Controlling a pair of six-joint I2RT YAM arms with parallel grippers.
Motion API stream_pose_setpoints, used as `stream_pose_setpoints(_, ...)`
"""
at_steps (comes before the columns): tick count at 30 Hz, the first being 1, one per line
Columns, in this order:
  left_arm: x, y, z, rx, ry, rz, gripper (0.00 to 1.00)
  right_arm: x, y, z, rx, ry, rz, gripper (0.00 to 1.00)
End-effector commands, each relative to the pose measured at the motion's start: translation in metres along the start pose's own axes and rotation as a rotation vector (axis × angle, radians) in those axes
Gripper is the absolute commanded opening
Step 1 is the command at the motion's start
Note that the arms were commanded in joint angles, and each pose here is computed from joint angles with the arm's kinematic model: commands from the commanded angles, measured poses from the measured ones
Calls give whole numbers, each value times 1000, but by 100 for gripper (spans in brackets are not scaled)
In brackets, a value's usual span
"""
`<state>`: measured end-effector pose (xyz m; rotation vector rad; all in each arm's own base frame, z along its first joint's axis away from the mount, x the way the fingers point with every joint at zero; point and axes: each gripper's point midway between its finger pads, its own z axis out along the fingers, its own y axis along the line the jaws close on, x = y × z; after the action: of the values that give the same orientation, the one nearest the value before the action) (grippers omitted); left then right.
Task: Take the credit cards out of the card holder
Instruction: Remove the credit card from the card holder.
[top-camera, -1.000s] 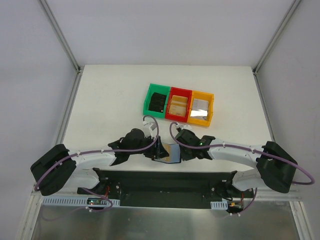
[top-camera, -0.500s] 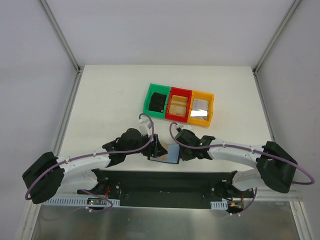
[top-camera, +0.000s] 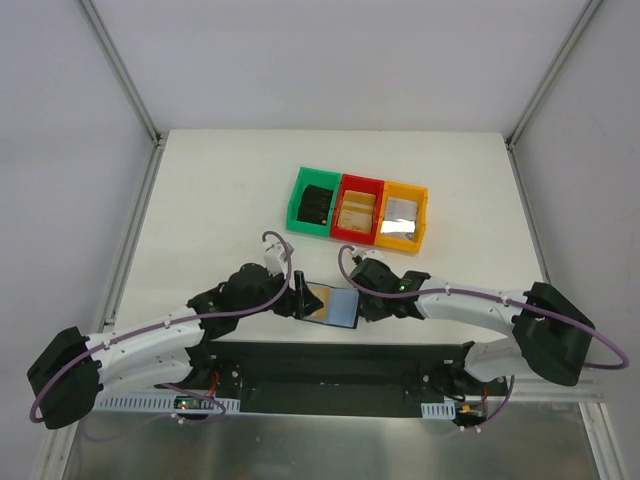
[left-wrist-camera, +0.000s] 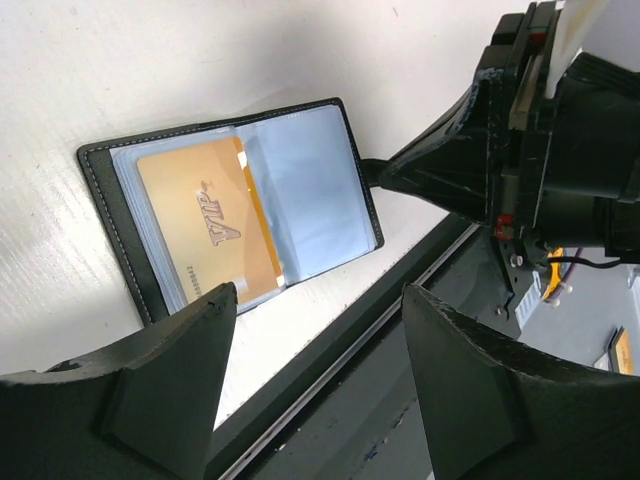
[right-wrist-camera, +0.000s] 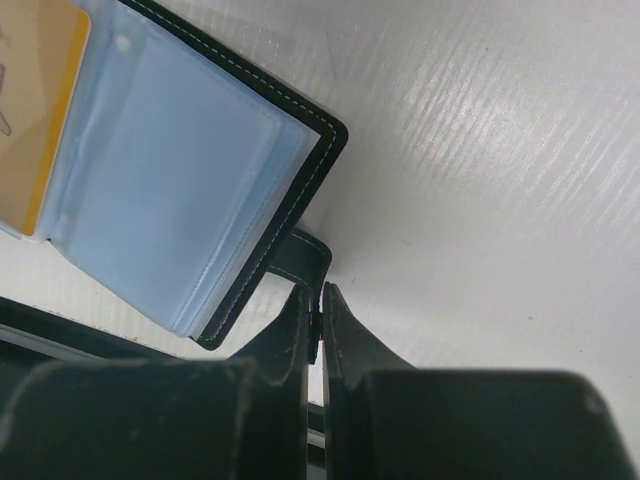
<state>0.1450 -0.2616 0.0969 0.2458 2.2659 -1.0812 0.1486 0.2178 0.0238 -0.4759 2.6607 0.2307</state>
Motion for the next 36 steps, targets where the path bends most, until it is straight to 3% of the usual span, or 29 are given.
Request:
stream_pose_setpoints(1, -1, 0, 5, -5, 1, 36, 66, -11, -8, -3, 32, -13, -17, 0)
stream_pose_setpoints(16, 0, -2, 18, 10, 22, 37, 63, -29, -32, -6, 69, -25, -26, 1)
stream_pose_setpoints(17, 0, -1, 18, 8, 20, 37, 63, -30, -33, -6, 73, -26, -25, 4)
stream_pose_setpoints(20, -1, -2, 17, 10, 16, 34, 63, -33, -37, -16, 88, -39, -11, 47)
stream_pose_setpoints(22, -3, -2, 17, 12, 9, 34, 63, -38, -41, -29, 101, -67, -4, 59)
stream_pose_setpoints(26, -7, -7, 16, 25, -5, 29, 63, -53, -39, -57, 60, -154, 17, 65)
stream_pose_setpoints(30, -5, -14, 19, 70, 8, 6, 61, -70, -3, -71, -159, -271, 25, 65)
stream_pose_setpoints(34, 1, -16, 23, 103, 13, -41, 53, -87, 31, -81, -369, -382, 48, 64)
stream_pose_setpoints(36, 6, -15, 25, 114, 20, -54, 44, -85, 55, -83, -511, -388, 12, 64)
